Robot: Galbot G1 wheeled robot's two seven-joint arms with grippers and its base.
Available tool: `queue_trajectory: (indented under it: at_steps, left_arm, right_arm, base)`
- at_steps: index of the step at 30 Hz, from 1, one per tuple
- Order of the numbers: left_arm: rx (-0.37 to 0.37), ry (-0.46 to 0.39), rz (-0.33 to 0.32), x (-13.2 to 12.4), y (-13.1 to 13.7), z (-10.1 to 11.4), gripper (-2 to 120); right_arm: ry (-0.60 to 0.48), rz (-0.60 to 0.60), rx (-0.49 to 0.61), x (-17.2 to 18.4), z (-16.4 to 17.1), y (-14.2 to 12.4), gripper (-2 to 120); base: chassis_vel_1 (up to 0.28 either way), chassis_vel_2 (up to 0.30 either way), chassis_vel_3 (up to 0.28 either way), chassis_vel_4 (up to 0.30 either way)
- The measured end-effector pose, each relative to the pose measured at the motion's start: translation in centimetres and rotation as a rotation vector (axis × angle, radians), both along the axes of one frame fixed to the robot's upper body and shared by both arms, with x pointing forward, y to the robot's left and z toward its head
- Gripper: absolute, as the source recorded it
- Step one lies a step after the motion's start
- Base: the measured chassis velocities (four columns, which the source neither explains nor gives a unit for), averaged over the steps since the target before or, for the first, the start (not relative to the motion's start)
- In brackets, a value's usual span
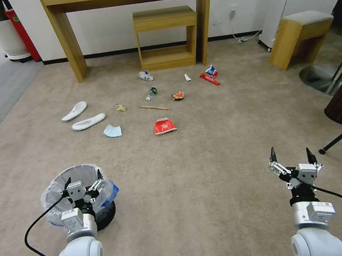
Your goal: Pick up the trash bin and place the garbage on the floor into it.
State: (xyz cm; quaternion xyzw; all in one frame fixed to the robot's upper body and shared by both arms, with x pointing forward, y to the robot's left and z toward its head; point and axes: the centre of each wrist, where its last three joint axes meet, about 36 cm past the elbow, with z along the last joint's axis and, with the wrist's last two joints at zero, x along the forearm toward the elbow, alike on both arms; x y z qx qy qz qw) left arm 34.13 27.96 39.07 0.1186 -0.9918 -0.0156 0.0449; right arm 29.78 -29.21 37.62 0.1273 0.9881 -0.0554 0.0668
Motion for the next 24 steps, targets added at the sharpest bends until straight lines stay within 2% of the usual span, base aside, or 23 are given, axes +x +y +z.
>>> queue_trajectory:
  at_steps: [24]
  left_arm:
    - [0.002, 0.001, 0.002, 0.03, 0.11, -0.14, 100]
  right_arm:
    - [0.003, -0.002, 0.003, 0.05, -0.51, 0.16, 100]
  base:
    - [0.125, 0.125, -0.122, -0.124]
